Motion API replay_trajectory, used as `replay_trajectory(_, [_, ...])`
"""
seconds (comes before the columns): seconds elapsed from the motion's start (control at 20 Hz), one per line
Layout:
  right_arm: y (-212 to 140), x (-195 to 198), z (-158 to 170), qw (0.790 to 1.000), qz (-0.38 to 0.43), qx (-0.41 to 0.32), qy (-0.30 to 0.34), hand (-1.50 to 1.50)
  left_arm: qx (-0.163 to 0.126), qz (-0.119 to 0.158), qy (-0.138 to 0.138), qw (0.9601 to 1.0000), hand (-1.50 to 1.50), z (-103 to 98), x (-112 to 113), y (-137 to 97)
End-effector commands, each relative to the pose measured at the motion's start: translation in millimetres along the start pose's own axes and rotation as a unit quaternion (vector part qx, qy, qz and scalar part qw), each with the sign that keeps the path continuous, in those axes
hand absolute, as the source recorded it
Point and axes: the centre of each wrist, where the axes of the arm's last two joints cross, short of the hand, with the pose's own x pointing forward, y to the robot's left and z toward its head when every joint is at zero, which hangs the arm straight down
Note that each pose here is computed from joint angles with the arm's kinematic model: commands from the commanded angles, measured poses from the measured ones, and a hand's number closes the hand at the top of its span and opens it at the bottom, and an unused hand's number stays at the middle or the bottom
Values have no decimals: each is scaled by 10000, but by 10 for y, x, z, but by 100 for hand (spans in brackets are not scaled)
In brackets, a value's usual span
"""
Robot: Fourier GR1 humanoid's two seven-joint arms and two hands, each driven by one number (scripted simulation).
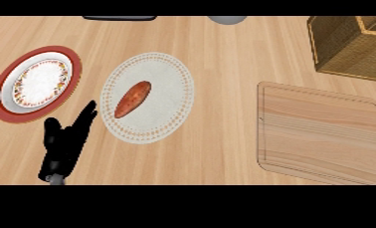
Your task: Pick the cupcake from the cutting board and place it in the basket
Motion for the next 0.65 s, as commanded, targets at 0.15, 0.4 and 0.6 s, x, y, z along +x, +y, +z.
replay_trajectory(0.15, [-314, -73, -72, 9966, -684, -428, 158, -150, 26, -24, 561, 9984, 0, 112, -347, -42])
replay_trajectory(0.4, [-774, -340, -80, 9917, -906, -753, 522, -150, 136, 81, 637, 9978, 0, 87, -384, -76])
replay_trajectory(0.6, [-932, -565, -32, 9879, -1032, -899, 734, -150, 196, 99, 671, 9975, 0, -37, -205, 238])
